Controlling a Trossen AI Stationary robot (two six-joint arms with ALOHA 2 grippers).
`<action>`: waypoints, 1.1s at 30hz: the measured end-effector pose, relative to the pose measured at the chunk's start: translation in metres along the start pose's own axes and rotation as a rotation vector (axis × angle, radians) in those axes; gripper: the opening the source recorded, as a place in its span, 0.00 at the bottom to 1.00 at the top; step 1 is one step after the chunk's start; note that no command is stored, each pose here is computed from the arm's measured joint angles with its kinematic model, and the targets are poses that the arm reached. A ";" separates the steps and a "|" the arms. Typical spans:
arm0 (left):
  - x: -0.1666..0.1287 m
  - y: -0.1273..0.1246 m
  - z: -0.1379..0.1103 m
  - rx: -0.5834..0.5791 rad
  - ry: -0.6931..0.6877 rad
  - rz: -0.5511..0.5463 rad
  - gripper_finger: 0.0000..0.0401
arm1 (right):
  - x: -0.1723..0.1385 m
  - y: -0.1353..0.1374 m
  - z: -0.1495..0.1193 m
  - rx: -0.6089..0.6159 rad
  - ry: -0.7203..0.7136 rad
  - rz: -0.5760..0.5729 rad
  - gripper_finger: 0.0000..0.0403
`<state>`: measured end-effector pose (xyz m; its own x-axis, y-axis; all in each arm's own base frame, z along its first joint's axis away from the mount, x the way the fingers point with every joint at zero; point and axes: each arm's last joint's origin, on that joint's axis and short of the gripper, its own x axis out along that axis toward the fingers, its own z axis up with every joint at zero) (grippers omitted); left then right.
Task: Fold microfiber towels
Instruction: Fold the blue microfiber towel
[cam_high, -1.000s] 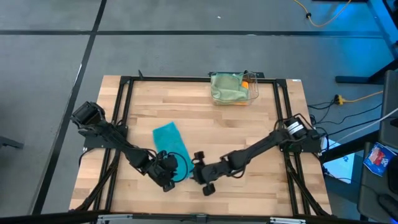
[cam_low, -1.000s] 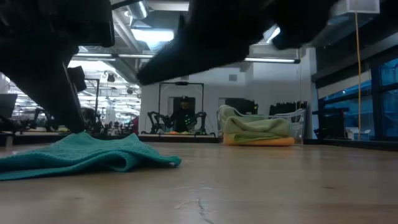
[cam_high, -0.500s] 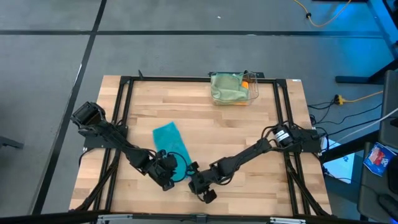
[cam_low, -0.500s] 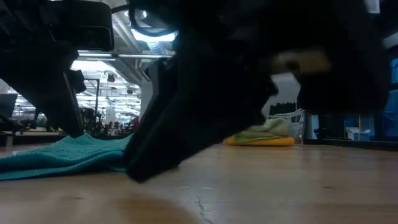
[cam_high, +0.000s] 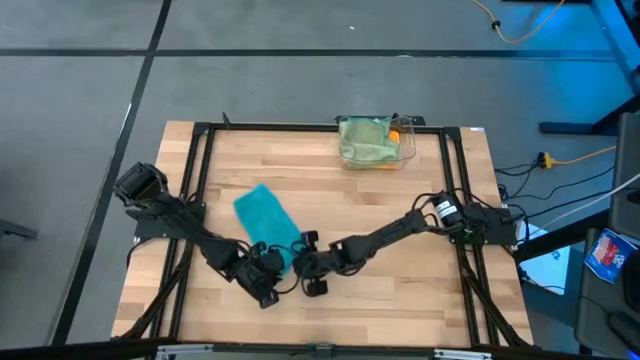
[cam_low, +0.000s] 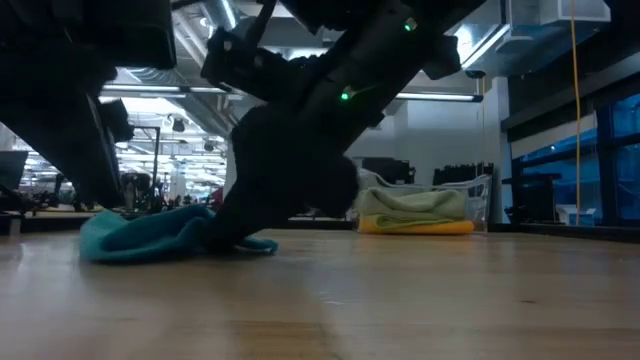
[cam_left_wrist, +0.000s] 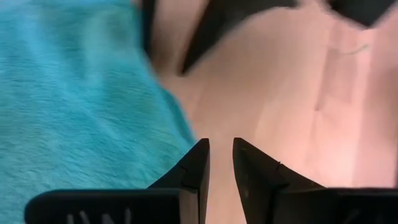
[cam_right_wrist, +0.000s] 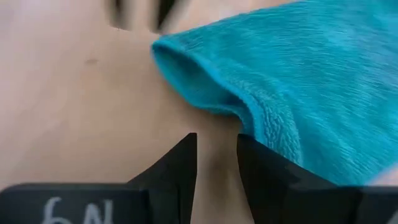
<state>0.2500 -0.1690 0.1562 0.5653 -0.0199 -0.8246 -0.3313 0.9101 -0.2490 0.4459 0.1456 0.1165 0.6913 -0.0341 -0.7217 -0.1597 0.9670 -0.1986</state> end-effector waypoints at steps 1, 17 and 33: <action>-0.002 -0.001 0.000 0.002 -0.003 -0.009 0.16 | 0.000 -0.002 0.000 0.009 -0.002 -0.029 0.29; -0.013 -0.006 -0.007 0.025 -0.005 -0.024 0.16 | -0.011 0.005 0.011 -0.138 -0.009 -0.458 0.29; -0.013 -0.005 -0.006 -0.012 -0.050 0.002 0.16 | -0.010 0.003 -0.003 -0.119 0.130 -0.197 0.29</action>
<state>0.2401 -0.1760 0.1657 0.6013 0.0028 -0.7990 -0.3414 0.9050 -0.2538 0.4362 0.1483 0.1211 0.6219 -0.2588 -0.7391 -0.1181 0.9020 -0.4153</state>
